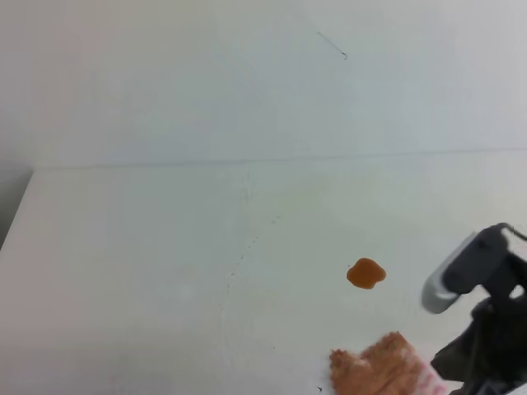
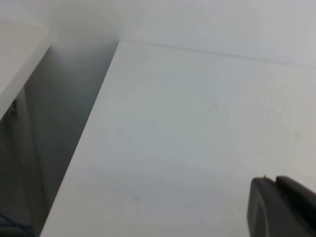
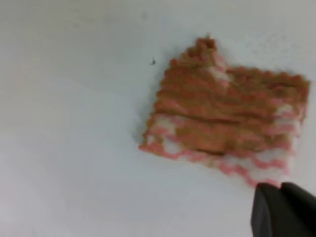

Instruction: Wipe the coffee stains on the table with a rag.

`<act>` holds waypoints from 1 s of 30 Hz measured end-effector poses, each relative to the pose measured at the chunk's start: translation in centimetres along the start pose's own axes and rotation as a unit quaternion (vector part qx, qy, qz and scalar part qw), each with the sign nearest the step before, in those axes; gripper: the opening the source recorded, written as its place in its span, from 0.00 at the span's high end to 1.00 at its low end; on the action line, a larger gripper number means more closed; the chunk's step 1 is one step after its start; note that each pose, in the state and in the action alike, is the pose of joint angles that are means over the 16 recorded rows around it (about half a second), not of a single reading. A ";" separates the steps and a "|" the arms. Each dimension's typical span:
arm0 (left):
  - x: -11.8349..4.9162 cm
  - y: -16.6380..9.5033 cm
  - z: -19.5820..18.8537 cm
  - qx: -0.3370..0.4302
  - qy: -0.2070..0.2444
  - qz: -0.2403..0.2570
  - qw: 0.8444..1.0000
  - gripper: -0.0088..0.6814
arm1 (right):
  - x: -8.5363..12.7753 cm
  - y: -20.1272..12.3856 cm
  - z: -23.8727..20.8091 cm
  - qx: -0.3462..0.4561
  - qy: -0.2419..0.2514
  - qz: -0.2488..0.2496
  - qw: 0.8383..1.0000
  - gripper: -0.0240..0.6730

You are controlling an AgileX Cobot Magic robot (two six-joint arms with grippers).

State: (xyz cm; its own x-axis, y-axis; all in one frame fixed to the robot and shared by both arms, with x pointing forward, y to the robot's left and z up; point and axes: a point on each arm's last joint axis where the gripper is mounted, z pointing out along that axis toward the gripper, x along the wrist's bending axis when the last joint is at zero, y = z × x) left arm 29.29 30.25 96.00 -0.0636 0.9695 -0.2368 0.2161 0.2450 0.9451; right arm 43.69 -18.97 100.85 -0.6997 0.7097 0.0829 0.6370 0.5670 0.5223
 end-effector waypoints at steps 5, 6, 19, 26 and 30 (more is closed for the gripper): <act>0.0 0.0 0.0 0.000 0.000 0.000 1.000 0.99 | 1.0 1.5 3.9 0.046 0.018 -0.040 0.998 0.72; 0.0 0.0 0.0 0.000 0.000 0.000 1.000 0.99 | 1.2 1.8 4.6 0.054 0.020 -0.048 0.997 0.68; 0.0 0.0 0.0 0.000 0.000 0.000 1.000 0.99 | 1.4 3.1 12.3 0.139 0.028 -0.118 0.983 0.41; 0.0 0.0 0.0 0.000 0.000 0.000 1.000 0.99 | 1.1 2.7 14.0 0.160 0.030 -0.129 0.978 0.49; 0.0 0.0 0.0 0.000 0.000 0.000 1.000 0.99 | 1.0 2.6 14.4 0.164 0.030 -0.133 0.977 0.59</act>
State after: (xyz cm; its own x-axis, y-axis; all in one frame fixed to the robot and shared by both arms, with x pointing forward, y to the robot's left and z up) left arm 29.29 30.25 96.00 -0.0633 0.9695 -0.2368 0.2152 0.2450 0.9454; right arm 49.29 -10.73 90.04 -0.8664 0.4981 0.0355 0.4919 0.8389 0.2328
